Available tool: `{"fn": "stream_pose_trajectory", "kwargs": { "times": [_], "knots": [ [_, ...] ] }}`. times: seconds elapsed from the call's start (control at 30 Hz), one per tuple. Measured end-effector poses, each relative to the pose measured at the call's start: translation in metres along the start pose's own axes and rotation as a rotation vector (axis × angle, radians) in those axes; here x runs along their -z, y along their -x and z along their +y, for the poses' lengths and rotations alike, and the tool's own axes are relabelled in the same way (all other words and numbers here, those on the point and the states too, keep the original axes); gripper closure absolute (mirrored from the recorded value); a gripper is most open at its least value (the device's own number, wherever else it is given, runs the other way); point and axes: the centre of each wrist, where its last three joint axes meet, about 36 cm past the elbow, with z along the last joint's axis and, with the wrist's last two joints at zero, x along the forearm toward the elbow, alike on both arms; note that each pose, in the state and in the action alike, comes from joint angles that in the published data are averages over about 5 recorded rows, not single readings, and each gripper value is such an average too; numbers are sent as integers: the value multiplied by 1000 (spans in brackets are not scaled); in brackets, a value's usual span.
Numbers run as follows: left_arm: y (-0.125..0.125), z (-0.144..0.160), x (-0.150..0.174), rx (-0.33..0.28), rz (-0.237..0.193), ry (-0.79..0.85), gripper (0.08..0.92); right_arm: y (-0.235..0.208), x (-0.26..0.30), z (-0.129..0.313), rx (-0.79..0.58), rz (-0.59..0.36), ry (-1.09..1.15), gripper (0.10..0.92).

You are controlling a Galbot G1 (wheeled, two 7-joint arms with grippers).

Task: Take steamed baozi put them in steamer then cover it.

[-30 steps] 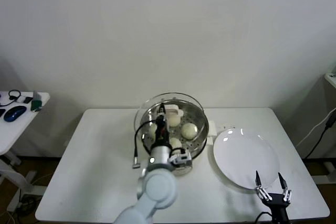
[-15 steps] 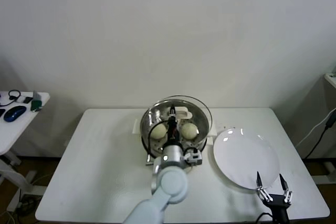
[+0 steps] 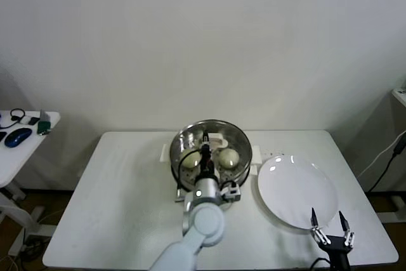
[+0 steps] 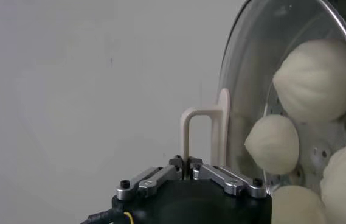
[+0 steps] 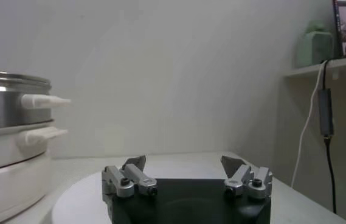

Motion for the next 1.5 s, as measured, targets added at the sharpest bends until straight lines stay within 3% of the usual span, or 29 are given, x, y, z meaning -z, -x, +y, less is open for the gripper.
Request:
{"fn": "stream_pose_trajectory", "kwargs": {
  "times": [0.7,1.07,1.37,1.5],
  "knots": [
    [-8,-5,-1,4,1,-13,836,0,0,0,-5,-14,-3,200],
    [-12,1,-9,-4,-18,-25,530,1,2,-1,-2,-17,-7,200],
    [-28,22,-13,-15,-85,-119,270,4,6,-4,1,2,-14,200],
    [-36,33,-20,-21,-111,-184,194,4,9,-4,0,19,-17,200]
  ]
}}
